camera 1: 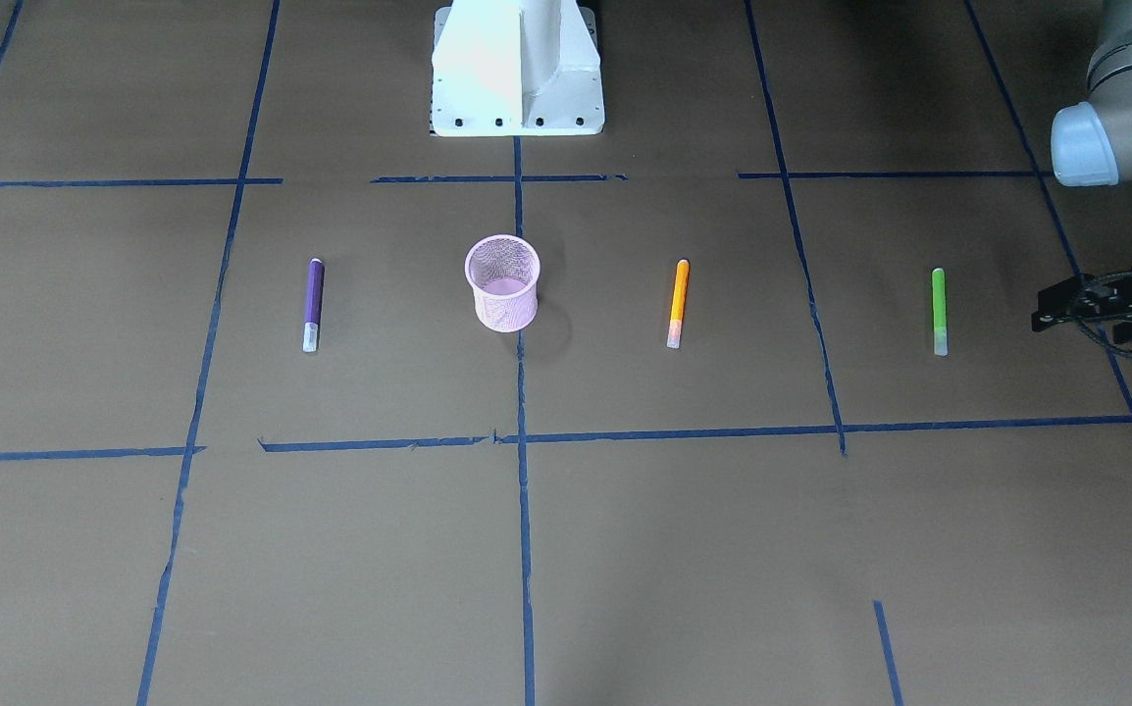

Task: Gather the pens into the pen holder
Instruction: 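Move the left gripper in toward the green highlighter, then lower the left gripper over the green highlighter, then close the left gripper on the green highlighter's capped end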

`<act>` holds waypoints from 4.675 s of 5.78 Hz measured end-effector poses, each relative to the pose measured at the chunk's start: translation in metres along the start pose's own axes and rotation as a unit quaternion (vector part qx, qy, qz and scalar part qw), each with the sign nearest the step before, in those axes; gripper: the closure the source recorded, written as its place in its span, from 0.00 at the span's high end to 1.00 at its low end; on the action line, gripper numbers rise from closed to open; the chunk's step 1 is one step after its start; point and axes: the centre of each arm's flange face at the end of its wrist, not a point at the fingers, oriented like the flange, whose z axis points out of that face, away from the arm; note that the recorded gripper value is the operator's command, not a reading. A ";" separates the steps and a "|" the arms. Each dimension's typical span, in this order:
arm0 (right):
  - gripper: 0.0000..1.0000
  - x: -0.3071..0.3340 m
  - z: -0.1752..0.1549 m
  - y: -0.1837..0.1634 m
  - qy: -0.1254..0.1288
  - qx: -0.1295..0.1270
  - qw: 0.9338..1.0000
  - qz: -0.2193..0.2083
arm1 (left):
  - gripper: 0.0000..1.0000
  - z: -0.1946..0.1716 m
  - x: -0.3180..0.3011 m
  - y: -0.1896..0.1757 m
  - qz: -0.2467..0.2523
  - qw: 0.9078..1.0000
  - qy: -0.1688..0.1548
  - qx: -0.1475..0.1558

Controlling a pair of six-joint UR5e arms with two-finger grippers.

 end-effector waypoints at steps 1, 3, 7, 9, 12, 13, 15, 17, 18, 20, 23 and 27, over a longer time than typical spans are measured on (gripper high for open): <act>1.00 0.000 -0.001 -0.006 0.001 0.005 1.000 0.010 | 1.00 0.005 0.003 0.001 0.007 1.000 0.001 0.000; 1.00 0.000 -0.001 -0.017 0.001 0.008 1.000 0.027 | 1.00 0.010 0.007 0.001 0.014 1.000 0.001 -0.001; 1.00 -0.010 0.014 -0.024 -0.004 -0.007 1.000 0.014 | 1.00 0.011 0.009 0.001 0.016 1.000 0.001 -0.001; 1.00 -0.014 0.022 -0.027 -0.005 -0.005 1.000 0.000 | 1.00 0.014 0.010 0.001 0.018 1.000 0.001 -0.003; 1.00 -0.018 0.022 -0.034 -0.009 -0.001 1.000 -0.005 | 1.00 0.039 0.049 0.003 0.028 0.999 0.006 -0.020; 1.00 -0.019 0.021 -0.037 -0.010 0.000 1.000 -0.006 | 1.00 0.060 0.068 0.008 0.030 0.999 0.001 -0.022; 1.00 -0.020 0.020 -0.040 -0.011 0.001 1.000 -0.007 | 1.00 0.110 0.057 0.030 0.055 0.998 -0.017 -0.018; 1.00 -0.020 0.020 -0.040 -0.011 0.001 1.000 -0.007 | 1.00 0.139 0.041 0.042 0.068 0.997 -0.023 -0.014; 1.00 -0.020 0.020 -0.040 -0.011 0.001 1.000 -0.006 | 1.00 0.146 0.038 0.046 0.072 0.997 -0.022 -0.011; 1.00 -0.020 0.020 -0.040 -0.011 0.002 1.000 -0.005 | 1.00 0.151 0.047 0.048 0.070 0.997 -0.014 0.005; 1.00 -0.021 0.019 -0.041 -0.011 0.002 1.000 -0.004 | 1.00 0.161 0.054 0.057 0.067 0.998 -0.016 0.011; 1.00 -0.021 0.019 -0.041 -0.011 0.002 1.000 -0.004 | 0.61 0.158 0.058 0.058 0.070 0.997 -0.015 0.015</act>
